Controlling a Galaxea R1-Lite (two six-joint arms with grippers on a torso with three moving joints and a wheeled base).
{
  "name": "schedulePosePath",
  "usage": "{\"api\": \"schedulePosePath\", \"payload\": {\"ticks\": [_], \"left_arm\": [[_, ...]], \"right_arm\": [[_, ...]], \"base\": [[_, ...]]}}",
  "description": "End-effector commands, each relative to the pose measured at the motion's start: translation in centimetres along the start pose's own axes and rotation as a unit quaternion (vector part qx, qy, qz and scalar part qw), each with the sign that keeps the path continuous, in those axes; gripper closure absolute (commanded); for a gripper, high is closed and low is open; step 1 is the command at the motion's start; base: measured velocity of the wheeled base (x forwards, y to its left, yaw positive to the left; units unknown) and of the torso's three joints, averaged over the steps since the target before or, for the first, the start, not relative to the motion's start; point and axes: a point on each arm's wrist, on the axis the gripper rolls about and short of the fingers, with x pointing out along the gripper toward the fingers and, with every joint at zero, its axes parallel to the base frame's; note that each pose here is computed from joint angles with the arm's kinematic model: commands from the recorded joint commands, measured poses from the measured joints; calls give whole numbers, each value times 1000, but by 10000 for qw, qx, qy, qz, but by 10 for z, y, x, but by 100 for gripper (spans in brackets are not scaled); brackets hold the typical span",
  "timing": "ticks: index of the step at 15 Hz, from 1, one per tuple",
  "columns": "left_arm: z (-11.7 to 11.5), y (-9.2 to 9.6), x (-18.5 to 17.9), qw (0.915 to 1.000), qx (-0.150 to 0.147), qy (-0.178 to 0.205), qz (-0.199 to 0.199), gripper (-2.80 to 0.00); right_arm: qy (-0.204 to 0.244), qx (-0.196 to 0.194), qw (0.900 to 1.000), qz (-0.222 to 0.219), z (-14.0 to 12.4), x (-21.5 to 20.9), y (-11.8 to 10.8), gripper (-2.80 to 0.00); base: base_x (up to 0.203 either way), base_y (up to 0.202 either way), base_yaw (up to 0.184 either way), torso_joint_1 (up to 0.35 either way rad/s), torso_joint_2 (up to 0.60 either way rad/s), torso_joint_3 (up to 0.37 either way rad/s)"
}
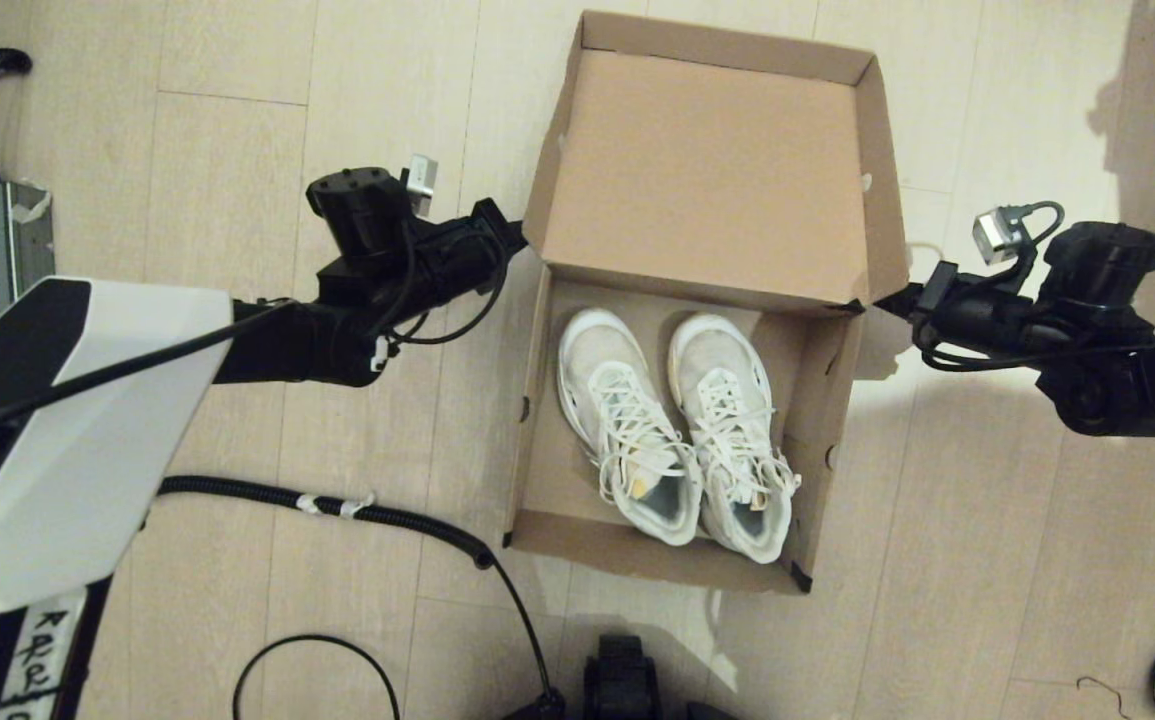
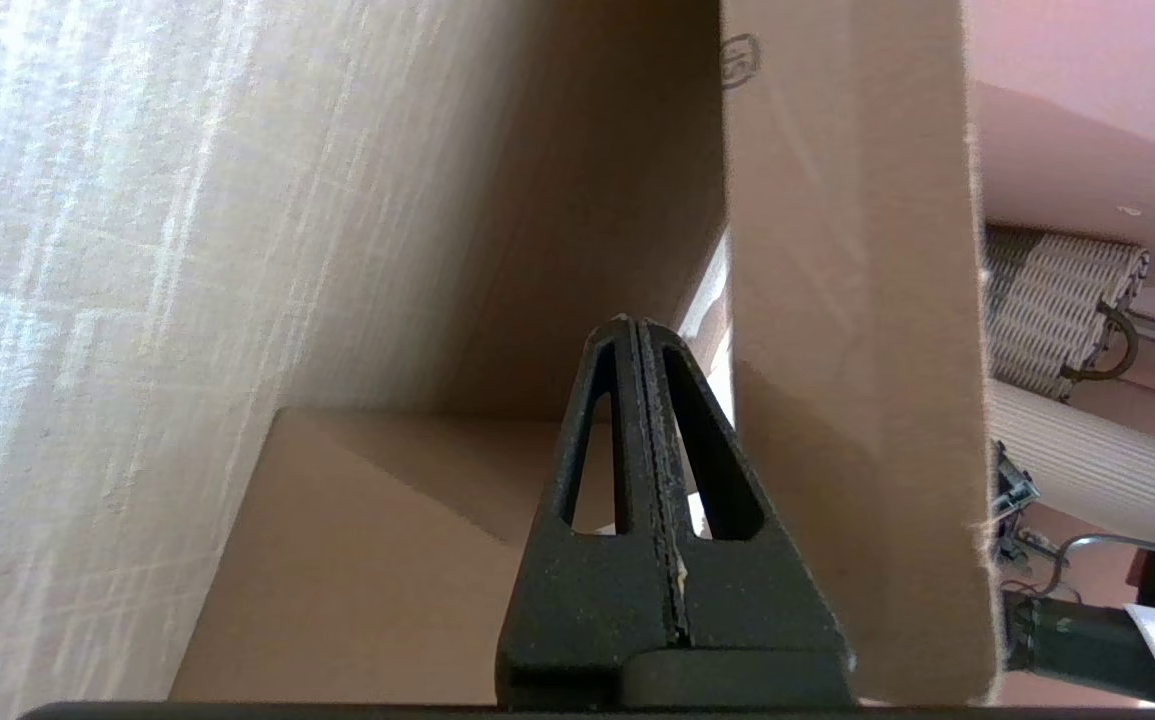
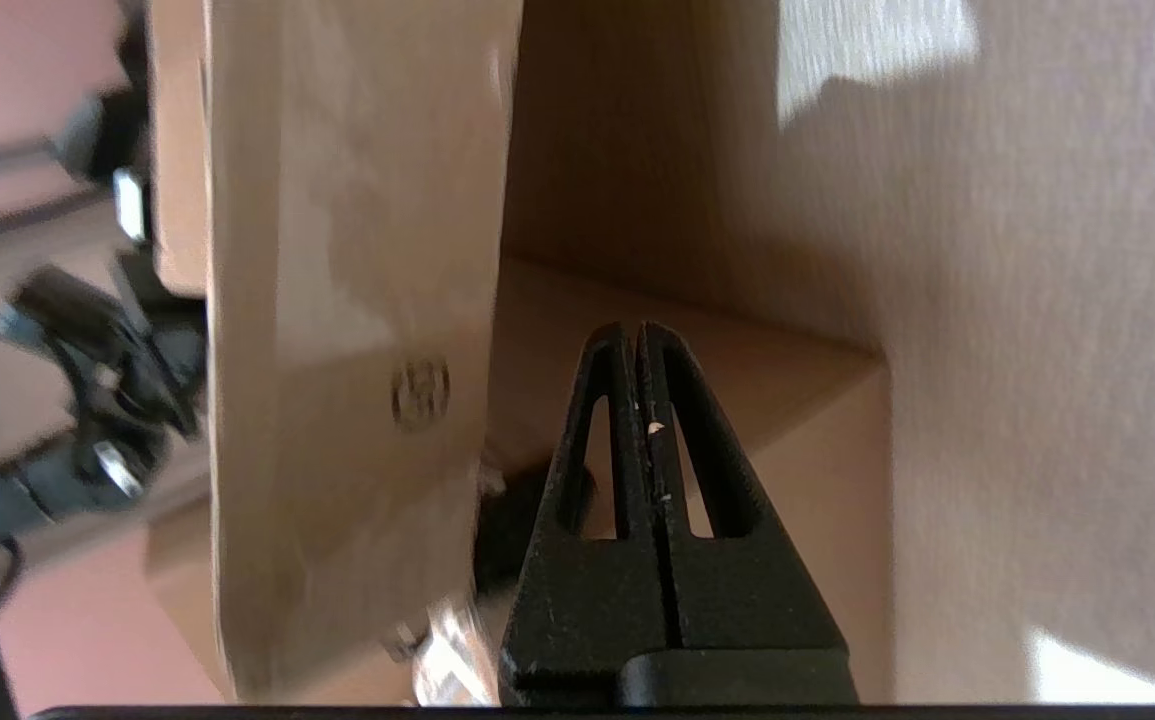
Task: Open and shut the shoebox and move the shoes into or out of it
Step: Close the shoe box
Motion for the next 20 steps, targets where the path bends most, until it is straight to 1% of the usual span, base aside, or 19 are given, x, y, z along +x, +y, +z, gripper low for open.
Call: {"api": "schedulePosePath", "payload": {"ticks": [1,3,5,8,11,14,16,17,20], "left_arm": [[-1,1,0,10000,-24,30,-15,0],[-3,4,0,9998,-54,148,-75,0],[-5,6,0,9997,-106,234,-41,0],[-8,9,2,9991,-162,363,-136,0],[-1,2,3,9985,-317,325,-302,0],[-2,2,4,9982,-338,376,-329,0],[-7,9,5,9980,-389,428,-268,0],[-8,8,5,9979,-393,437,-273,0],[-7,1,6,9974,-386,481,-371,0]], "right_arm": [[11,95,9999,43,-3,5,-5,0],[50,151,9999,69,-7,11,-6,0],[-4,300,9995,12,-9,14,-7,0],[-28,764,9971,29,-7,14,-6,0],[-122,976,9950,147,-5,13,-3,0],[-237,1234,9915,342,-1,13,3,0],[-182,1300,9906,374,-4,17,3,0],[-164,1327,9903,377,-5,17,4,0],[-154,1586,9862,445,-2,16,10,0]], "base": [[0,0,0,0,0,0],[0,0,0,0,0,0],[0,0,0,0,0,0],[0,0,0,0,0,0],[0,0,0,0,0,0],[0,0,0,0,0,0],[0,0,0,0,0,0],[0,0,0,0,0,0],[0,0,0,0,0,0]]}}
